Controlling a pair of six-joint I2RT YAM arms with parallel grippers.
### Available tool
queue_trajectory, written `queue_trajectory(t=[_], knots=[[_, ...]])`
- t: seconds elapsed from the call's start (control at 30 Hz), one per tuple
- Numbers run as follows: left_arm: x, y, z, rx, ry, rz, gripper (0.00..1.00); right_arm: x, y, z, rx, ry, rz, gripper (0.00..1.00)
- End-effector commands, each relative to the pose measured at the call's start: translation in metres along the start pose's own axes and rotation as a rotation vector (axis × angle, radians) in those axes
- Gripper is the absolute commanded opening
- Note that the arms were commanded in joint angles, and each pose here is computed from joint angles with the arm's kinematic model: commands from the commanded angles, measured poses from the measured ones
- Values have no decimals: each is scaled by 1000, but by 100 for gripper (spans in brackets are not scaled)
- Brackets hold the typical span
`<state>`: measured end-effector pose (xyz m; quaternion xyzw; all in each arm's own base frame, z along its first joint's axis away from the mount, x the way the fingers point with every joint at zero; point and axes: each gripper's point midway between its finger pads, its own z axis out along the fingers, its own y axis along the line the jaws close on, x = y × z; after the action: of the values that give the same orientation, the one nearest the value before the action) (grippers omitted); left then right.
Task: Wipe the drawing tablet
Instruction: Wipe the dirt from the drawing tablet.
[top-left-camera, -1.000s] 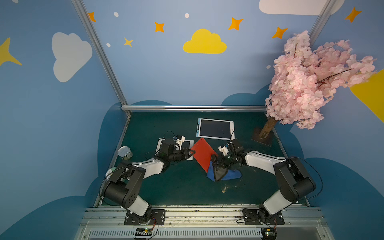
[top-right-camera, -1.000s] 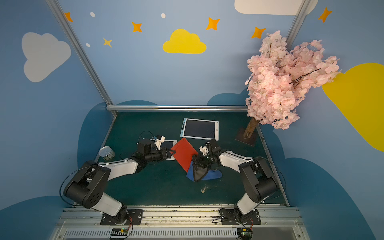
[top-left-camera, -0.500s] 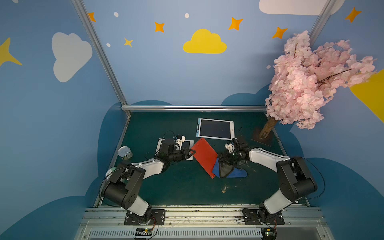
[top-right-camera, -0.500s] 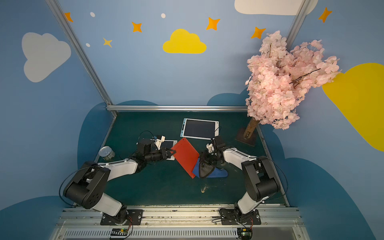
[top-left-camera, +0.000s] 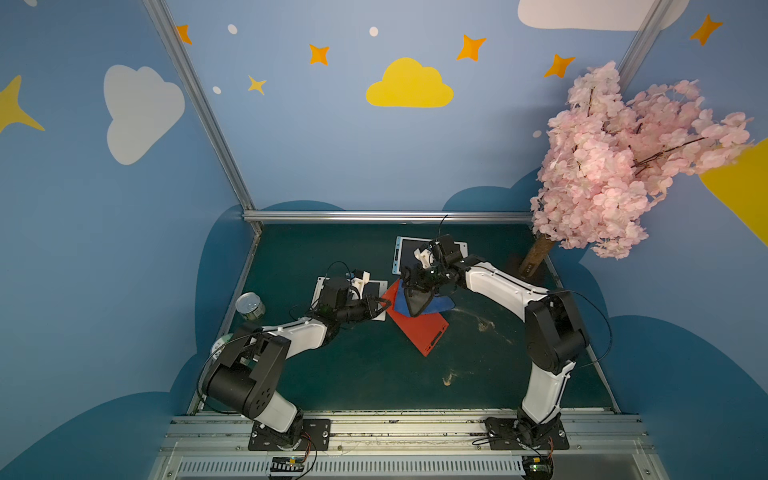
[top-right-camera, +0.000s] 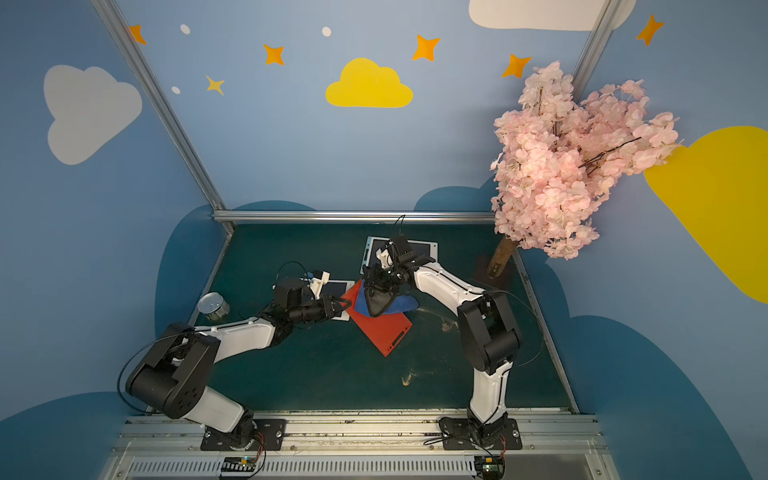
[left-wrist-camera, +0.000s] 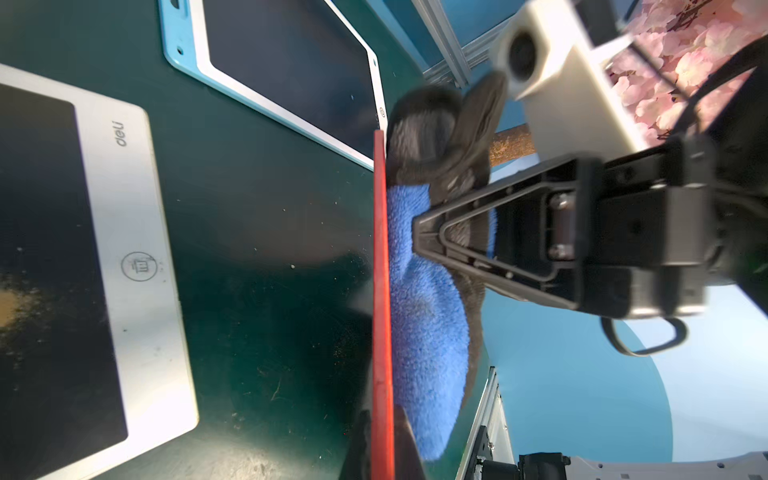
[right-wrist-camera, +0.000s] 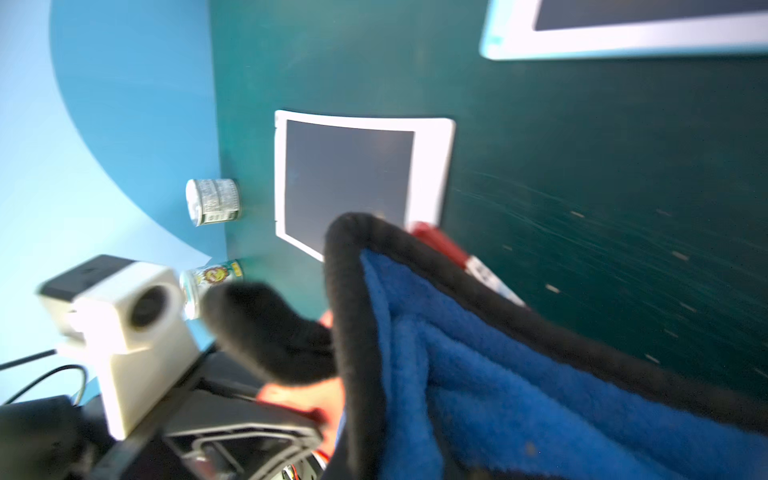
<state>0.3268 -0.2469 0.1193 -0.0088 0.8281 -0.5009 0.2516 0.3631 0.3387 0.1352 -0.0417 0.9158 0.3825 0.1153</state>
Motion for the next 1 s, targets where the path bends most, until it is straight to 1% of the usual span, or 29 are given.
queue_trajectory(t=[0.0,0.1,0.27,0.37,0.43,0.53,0.67,0.73,0.83,0.97], knots=[[-5,-16,-2,41,-6,53,3,11,-16,10,32,56,10,0],[-5,-16,-2,39,-7,54,3,33,-49,11,74,89,50,0],[-5,-15,-1,38,-6,49,3,88,-98,-1,142,130,89,0],[-5,-14,0,39,-2,47,3,117,-114,-4,169,153,99,0],[-5,-14,0,38,-3,47,3,136,-113,-1,164,172,100,0],[-5,-13,0,34,-3,47,3,157,-95,11,140,204,64,0],[-5,-12,0,31,-5,51,3,175,-61,34,80,258,1,0],[-5,-13,-1,27,-6,56,3,180,-53,44,51,285,3,0],[-6,-14,-2,25,-9,62,3,186,-59,50,51,302,24,0],[-6,-14,-3,21,-13,64,3,194,-86,41,100,303,62,0]])
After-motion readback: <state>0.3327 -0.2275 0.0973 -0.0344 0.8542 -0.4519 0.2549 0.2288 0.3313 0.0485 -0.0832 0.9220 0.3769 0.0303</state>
